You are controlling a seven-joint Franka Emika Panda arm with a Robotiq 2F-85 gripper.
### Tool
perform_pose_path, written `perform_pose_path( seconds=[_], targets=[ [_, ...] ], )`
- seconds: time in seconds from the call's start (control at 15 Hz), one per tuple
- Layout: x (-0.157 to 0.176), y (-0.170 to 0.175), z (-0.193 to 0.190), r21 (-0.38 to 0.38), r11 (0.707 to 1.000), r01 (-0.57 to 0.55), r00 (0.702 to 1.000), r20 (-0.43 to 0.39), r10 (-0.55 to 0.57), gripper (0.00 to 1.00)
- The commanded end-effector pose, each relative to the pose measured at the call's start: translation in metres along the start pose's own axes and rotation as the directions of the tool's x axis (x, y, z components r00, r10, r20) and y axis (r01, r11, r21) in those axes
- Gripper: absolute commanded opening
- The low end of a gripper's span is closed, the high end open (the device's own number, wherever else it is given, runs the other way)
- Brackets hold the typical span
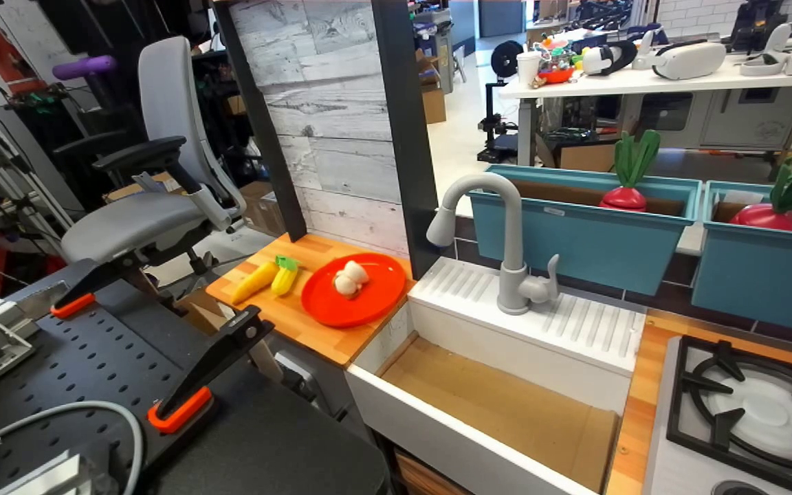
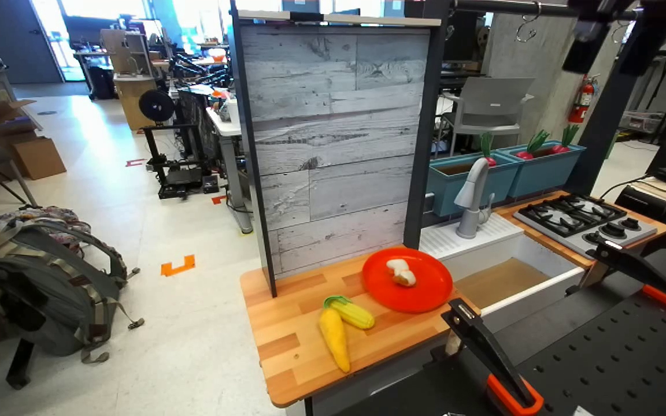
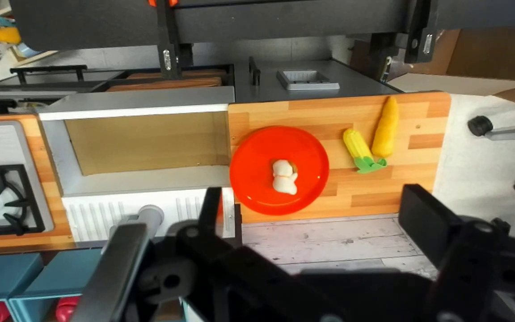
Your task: Remove the doll from the orange plate
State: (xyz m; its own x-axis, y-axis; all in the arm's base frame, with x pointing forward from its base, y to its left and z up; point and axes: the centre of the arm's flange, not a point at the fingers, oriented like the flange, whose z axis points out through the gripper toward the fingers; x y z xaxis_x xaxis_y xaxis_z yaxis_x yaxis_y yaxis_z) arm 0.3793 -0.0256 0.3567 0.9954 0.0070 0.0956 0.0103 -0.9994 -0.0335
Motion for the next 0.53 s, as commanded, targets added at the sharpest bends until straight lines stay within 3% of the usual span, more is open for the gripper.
perform_pose_path(
  seconds=[0.0,0.2,0.47],
  targets=[
    [0.043,-0.004,0.044,0.056,0.998,-0.013,0.999,0.039,0.010,1.00],
    [0.063,-0.006,0.078,0.130,0.991,-0.022,0.997,0.082,0.011,1.00],
    [0.089,-0.011,0.118,0.173,0.984,-0.045,0.991,0.131,0.023,1.00]
  ],
)
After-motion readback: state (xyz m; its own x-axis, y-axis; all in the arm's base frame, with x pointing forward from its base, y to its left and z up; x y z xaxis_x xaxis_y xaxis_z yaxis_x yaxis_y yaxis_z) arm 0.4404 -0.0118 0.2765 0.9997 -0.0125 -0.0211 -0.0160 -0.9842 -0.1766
